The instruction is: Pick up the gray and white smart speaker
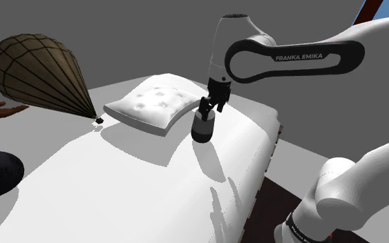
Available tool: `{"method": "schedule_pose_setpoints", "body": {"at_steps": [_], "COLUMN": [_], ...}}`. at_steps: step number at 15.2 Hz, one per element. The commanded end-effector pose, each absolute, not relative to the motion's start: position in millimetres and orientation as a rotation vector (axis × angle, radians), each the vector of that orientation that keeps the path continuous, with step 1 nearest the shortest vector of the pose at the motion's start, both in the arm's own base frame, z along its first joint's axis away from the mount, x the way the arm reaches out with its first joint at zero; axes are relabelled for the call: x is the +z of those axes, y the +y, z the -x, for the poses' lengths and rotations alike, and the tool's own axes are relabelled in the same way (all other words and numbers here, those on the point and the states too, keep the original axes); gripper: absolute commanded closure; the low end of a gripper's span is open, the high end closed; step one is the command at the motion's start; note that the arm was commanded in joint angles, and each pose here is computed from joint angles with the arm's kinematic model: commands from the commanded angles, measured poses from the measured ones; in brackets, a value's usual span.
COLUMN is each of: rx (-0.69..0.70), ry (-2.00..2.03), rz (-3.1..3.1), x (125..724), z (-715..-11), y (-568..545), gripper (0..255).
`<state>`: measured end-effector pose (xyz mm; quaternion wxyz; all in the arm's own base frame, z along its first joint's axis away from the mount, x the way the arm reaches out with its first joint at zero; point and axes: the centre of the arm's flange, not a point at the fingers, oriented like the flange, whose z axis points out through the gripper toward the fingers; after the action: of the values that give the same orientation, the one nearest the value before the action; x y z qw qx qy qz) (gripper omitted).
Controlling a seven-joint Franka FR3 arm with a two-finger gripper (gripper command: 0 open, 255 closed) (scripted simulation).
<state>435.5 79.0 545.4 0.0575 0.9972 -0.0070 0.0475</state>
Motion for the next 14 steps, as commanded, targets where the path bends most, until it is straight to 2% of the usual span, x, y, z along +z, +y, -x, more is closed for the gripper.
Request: {"method": "schedule_pose_setpoints", "body": {"at_steps": [1, 4, 5, 14], "rx": [0.145, 0.145, 0.145, 0.145], "ry": [-0.021, -0.021, -0.021, -0.021], "rz": [-3.023, -3.023, -3.023, -3.023], "x": [533.3, 525.0, 524.8, 525.0], "z": [-436.2, -436.2, -436.2, -436.2], "y": [79.4, 79.4, 79.8, 79.4], "gripper": [0, 0, 255, 255]}}
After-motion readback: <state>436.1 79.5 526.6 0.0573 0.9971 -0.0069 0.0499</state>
